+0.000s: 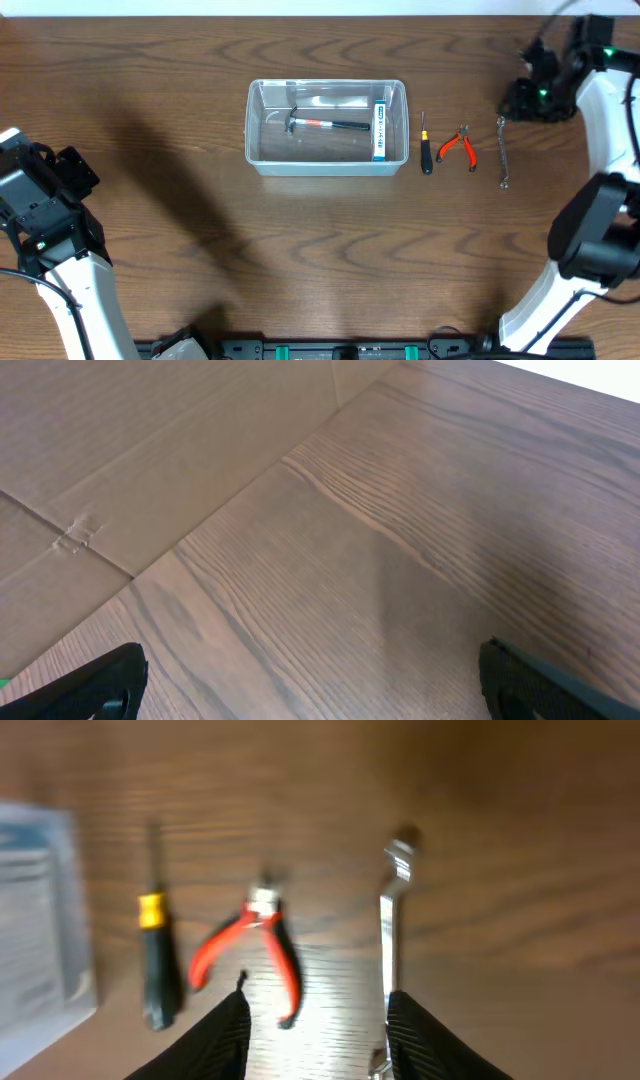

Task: Pack container
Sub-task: 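Reach the right gripper to the silver wrench and grasp it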

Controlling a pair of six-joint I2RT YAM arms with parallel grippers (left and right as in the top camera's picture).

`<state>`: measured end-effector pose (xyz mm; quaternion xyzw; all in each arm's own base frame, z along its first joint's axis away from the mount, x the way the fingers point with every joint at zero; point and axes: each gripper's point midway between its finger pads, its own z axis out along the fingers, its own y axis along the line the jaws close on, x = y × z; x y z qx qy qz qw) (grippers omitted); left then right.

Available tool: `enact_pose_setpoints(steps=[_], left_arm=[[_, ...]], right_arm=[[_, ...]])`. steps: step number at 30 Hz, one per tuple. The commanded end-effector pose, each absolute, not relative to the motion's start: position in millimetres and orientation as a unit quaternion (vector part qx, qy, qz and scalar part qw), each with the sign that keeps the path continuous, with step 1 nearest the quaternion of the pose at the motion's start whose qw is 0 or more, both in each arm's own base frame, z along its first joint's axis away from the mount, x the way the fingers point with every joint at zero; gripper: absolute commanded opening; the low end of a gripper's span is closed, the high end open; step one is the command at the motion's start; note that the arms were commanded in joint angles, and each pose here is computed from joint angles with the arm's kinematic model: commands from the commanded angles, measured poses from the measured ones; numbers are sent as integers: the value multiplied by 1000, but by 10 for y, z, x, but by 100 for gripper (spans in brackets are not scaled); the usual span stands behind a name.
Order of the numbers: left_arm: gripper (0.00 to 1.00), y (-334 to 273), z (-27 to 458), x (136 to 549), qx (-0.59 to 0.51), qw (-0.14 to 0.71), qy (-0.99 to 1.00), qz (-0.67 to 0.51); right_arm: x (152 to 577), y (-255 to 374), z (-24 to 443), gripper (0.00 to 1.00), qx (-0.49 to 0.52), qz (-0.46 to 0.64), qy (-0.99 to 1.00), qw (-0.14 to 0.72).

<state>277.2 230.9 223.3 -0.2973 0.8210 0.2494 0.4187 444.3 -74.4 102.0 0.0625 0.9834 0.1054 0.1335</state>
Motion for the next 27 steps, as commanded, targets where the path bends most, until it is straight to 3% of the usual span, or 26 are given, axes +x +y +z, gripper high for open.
enact_pose_setpoints(steps=[1,9,27], left_arm=[[98,2347,2299,2774,-295,421,818,258],[98,2347,2299,2774,-295,421,818,258],[98,2347,2299,2774,-295,421,818,258]], right_arm=[[4434,-744,833,45,115,124,980,108],[4336,-940,506,51,104,8,993,59],[4410,-784,27,44,88,14,996,30]])
